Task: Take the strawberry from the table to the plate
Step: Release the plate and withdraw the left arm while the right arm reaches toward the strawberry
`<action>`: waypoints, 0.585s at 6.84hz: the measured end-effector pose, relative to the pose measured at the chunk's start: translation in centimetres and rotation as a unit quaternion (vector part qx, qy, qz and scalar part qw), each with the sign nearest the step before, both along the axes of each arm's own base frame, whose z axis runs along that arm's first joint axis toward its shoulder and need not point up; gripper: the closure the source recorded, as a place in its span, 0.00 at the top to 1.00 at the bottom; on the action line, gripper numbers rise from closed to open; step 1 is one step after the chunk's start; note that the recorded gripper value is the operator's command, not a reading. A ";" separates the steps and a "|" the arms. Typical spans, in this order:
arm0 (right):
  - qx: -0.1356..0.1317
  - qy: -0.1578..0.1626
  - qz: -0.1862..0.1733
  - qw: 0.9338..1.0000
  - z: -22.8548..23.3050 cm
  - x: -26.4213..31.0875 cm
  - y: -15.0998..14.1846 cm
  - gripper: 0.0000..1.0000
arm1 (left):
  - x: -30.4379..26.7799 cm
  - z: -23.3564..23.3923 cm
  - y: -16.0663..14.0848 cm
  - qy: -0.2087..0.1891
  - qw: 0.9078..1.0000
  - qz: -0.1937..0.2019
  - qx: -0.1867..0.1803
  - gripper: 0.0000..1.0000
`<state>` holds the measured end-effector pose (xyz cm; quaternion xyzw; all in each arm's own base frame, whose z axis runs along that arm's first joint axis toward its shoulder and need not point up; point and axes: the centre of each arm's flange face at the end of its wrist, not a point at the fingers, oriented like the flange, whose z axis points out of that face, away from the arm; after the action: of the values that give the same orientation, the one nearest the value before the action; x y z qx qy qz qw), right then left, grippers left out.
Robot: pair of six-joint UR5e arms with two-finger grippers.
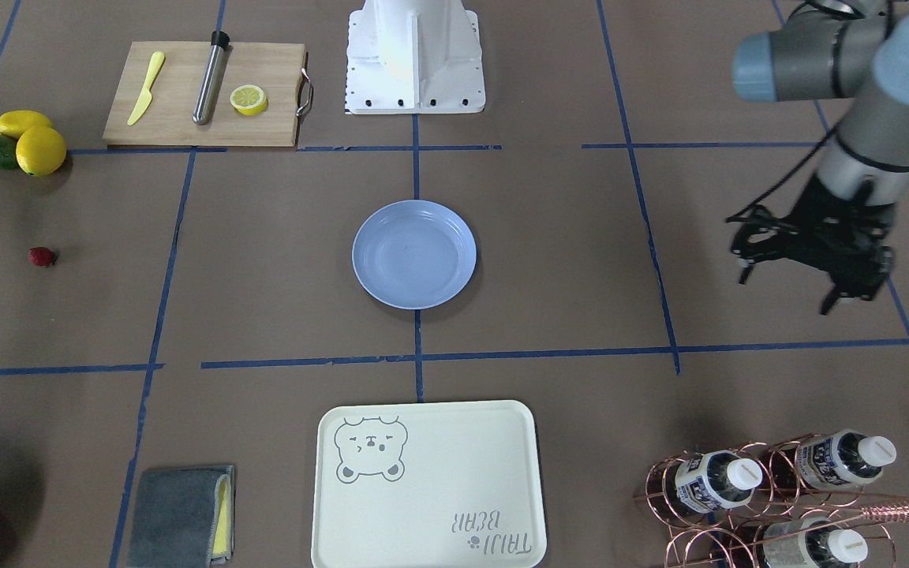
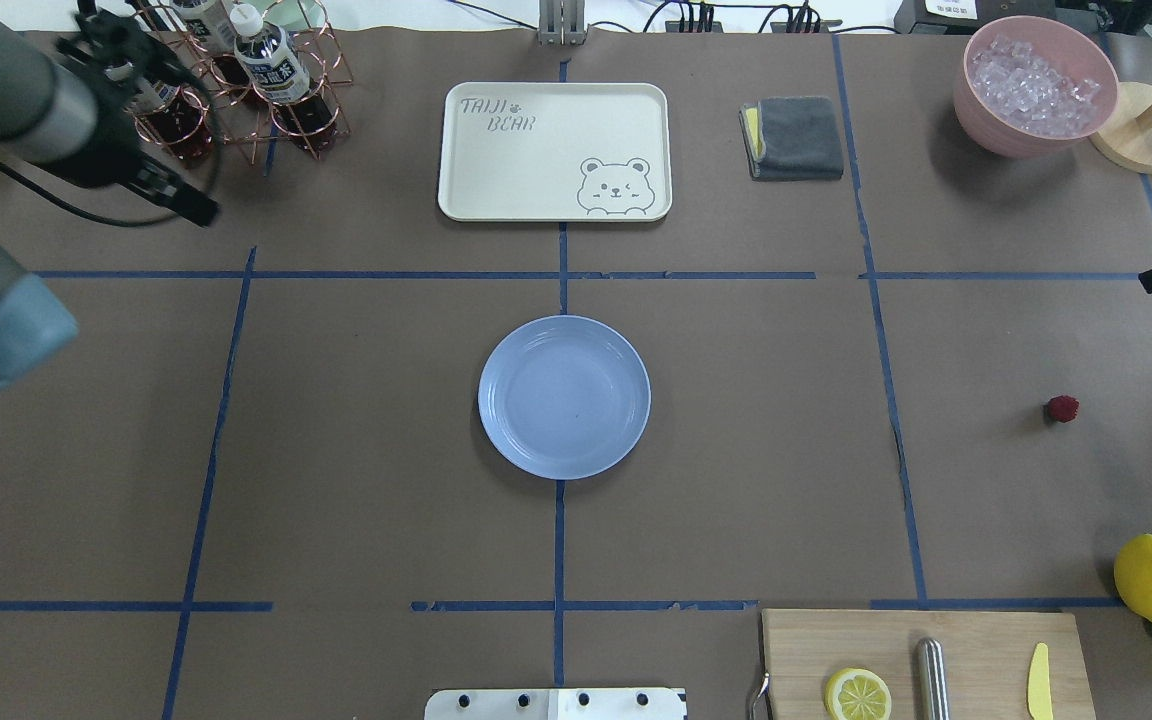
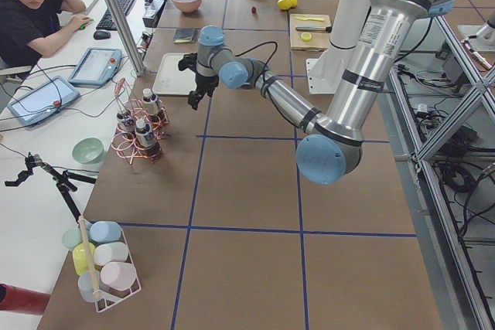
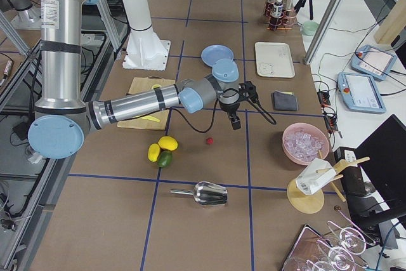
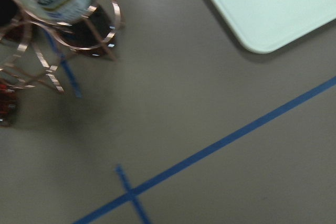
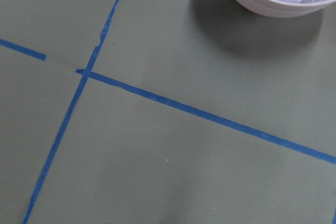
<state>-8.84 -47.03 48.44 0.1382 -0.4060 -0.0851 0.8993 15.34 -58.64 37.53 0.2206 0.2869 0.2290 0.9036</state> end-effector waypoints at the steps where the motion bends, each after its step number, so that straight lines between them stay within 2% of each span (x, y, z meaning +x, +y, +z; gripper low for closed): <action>1: -0.032 -0.015 0.027 0.999 -1.4 -0.9 0.5 1.00 | -7.2 4.2 -0.9 -0.017 0.998 -0.012 -0.051 1.00; 2: -0.044 -0.022 0.033 0.998 -2.4 -1.8 0.9 1.00 | -12.8 9.2 -0.5 -0.013 0.991 -0.035 -0.125 1.00; 3: -0.048 -0.026 0.030 0.998 -3.0 -2.6 1.3 1.00 | -17.3 13.5 1.1 -0.003 0.983 -0.063 -0.175 1.00; 4: -0.052 -0.029 0.028 0.998 -3.7 -3.6 1.7 1.00 | -20.6 17.0 3.5 0.017 0.976 -0.080 -0.203 1.00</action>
<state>-12.40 -45.30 44.77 0.1048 -0.4321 -0.0346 0.8950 -5.30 -55.12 54.51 0.0588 0.3242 0.0889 0.9400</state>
